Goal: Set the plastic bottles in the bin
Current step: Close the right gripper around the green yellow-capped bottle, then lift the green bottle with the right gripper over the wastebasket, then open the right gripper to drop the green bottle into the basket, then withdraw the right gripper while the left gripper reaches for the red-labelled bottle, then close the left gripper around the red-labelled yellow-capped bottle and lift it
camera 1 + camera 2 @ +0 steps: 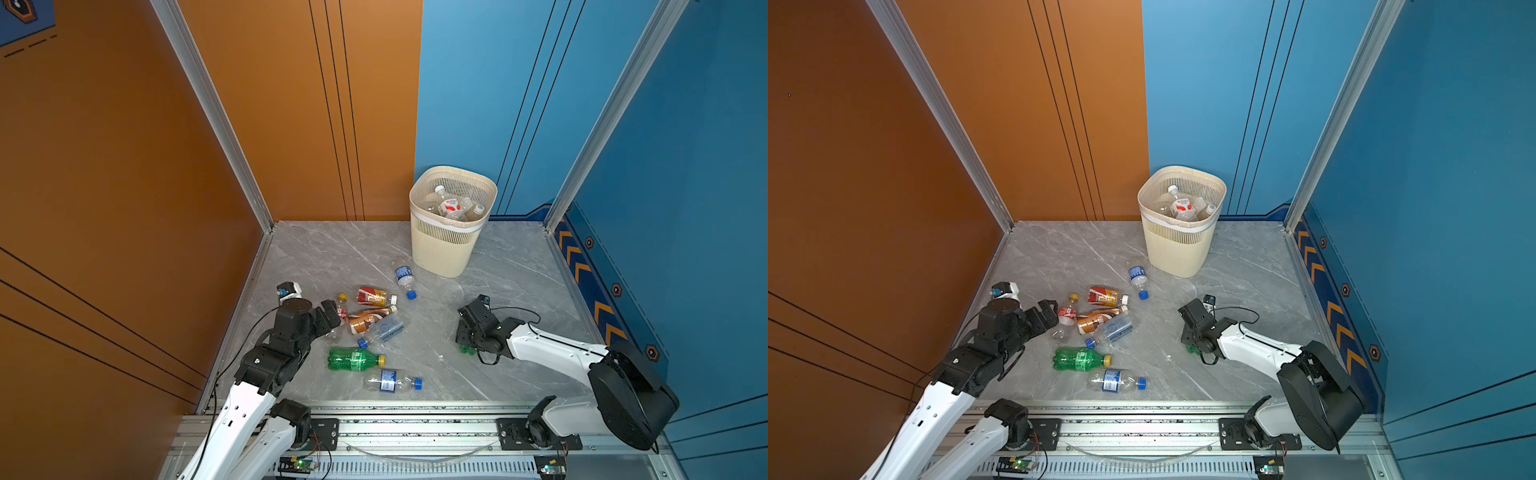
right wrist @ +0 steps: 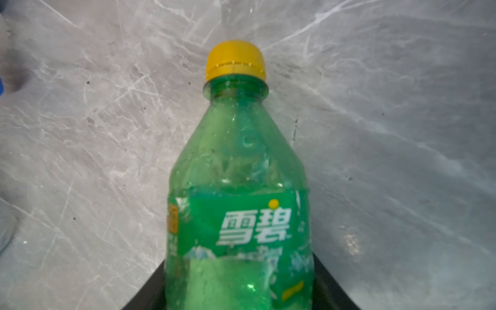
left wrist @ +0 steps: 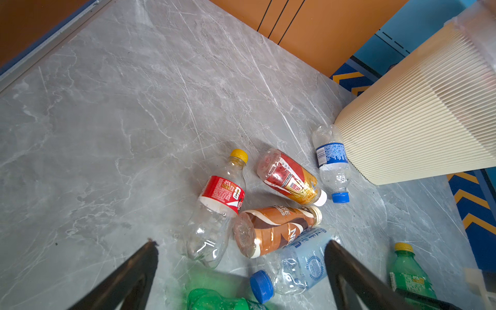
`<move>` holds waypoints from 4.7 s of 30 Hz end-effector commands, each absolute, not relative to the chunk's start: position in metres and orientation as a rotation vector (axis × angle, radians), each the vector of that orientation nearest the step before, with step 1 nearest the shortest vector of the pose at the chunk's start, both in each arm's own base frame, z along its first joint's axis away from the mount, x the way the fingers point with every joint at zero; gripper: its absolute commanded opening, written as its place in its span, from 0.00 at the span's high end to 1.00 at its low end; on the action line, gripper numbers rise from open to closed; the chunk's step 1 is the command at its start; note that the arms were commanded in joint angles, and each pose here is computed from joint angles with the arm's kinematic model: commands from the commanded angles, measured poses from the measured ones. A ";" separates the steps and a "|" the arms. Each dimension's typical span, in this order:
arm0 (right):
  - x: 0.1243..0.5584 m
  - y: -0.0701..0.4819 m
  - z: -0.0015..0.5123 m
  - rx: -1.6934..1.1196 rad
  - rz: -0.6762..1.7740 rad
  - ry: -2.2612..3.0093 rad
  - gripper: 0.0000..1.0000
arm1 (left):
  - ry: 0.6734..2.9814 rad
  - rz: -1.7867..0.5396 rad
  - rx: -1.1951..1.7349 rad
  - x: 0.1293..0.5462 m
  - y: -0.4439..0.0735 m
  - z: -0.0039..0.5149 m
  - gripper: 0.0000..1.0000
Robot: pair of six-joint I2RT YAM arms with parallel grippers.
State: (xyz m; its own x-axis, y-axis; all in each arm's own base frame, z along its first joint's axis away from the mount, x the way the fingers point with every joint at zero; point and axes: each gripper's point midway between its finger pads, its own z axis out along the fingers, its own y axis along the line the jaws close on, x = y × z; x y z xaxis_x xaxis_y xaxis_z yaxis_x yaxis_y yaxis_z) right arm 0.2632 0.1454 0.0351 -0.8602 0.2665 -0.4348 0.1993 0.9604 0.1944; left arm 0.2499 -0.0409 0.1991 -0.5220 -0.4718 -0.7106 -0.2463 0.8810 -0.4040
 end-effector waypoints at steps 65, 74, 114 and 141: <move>0.518 0.121 0.403 0.217 0.318 1.892 0.13 | 2.235 -0.340 -0.686 0.230 -0.017 0.151 0.02; 0.446 0.092 0.453 0.230 0.304 1.748 0.00 | 2.248 -0.354 -0.671 0.235 -0.020 0.150 0.02; 0.299 0.057 0.247 0.419 0.374 2.011 0.00 | 2.559 -0.260 -0.509 0.283 -0.040 0.082 0.04; 0.297 0.050 0.248 0.432 0.361 2.004 0.00 | 2.675 -0.177 -0.532 0.332 -0.036 0.045 0.35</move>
State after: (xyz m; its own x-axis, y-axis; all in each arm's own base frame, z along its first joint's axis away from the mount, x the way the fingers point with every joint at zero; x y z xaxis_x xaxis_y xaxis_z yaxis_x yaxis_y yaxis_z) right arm 0.2954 0.0515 0.2401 -0.4396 0.4442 -0.7807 0.1472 0.8930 0.4252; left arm 0.3256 -0.0372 0.0403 -0.8447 -0.3973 -0.3587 -0.3451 0.9165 -0.2024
